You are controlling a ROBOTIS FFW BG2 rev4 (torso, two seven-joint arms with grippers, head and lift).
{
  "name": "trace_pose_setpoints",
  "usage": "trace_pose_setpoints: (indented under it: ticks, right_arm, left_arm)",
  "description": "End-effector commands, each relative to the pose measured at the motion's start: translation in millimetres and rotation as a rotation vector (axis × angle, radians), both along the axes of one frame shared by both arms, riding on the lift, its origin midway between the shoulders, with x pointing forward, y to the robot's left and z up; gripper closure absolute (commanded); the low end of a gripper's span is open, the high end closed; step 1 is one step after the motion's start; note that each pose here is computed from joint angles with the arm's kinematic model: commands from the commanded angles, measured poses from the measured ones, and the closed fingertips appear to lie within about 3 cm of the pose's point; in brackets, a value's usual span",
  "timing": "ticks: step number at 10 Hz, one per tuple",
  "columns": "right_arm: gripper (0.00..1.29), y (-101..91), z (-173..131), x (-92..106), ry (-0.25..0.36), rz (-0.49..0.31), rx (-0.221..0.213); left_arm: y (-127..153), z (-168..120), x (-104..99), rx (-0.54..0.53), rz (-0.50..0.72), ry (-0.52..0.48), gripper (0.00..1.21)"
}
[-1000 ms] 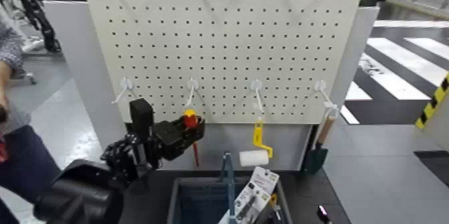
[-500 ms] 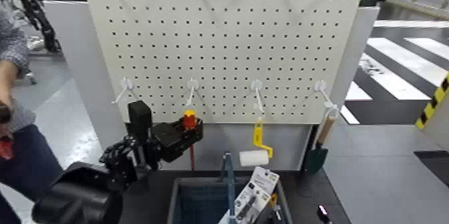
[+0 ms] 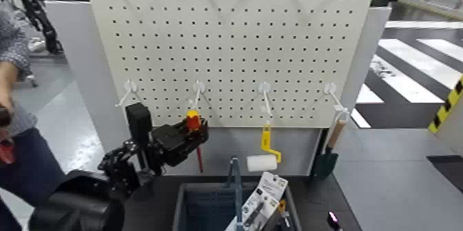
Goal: Put the red screwdriver into the crate.
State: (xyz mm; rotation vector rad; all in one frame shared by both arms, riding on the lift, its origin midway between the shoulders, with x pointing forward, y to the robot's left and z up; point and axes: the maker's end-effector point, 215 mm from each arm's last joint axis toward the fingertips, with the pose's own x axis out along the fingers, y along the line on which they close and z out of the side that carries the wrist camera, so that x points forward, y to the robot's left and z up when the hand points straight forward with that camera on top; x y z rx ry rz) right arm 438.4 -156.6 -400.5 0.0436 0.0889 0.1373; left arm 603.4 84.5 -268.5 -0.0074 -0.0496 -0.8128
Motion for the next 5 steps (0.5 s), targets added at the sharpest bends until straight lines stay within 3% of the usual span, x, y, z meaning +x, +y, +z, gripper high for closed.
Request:
trace_pose_setpoints:
  ticks: [1,5]
  right_arm:
    - [0.15,0.6,0.7,-0.2,-0.002,0.000,0.002]
    - [0.15,-0.1,0.0,-0.5,0.001,-0.001,0.001]
  left_arm:
    - [0.6,14.4,-12.6,-0.041,0.002,-0.007,1.20]
    - [-2.7,14.3,-41.9,-0.123,-0.010,0.044,1.20]
